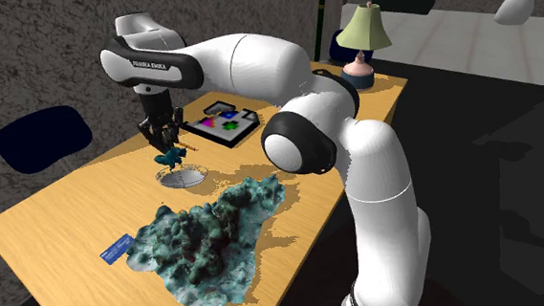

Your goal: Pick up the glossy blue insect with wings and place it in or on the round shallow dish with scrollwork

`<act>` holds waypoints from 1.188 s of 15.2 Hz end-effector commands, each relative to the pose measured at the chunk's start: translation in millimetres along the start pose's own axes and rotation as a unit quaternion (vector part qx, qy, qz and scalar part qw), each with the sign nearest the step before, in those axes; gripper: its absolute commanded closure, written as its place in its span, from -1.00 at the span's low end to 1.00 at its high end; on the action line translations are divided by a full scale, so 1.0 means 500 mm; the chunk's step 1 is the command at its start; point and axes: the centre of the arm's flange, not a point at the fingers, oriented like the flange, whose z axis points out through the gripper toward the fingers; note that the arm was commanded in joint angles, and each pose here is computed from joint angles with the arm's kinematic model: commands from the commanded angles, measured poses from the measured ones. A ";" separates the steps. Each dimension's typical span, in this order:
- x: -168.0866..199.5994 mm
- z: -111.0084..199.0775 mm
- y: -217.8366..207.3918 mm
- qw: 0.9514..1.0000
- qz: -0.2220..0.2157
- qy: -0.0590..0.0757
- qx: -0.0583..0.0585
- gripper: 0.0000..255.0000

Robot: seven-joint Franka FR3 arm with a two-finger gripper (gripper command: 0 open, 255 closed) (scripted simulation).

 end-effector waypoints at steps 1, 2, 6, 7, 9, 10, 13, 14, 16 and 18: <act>0.001 0.021 0.002 1.000 0.000 0.000 0.000 1.00; 0.001 0.032 0.003 1.000 0.000 0.000 0.000 1.00; 0.004 0.074 0.007 1.000 0.000 0.000 0.000 1.00; 0.004 0.080 0.008 1.000 0.000 0.000 0.000 1.00; 0.004 0.080 0.008 1.000 0.000 0.000 0.000 1.00; 0.004 0.080 0.008 1.000 0.000 0.000 0.000 1.00; 0.004 0.080 0.008 1.000 0.000 0.000 0.000 1.00; 0.004 0.080 0.008 1.000 0.000 0.000 0.000 1.00; 0.004 0.080 0.008 1.000 0.000 0.000 0.000 -1.00; 0.004 0.080 0.008 1.000 0.000 0.000 0.000 -1.00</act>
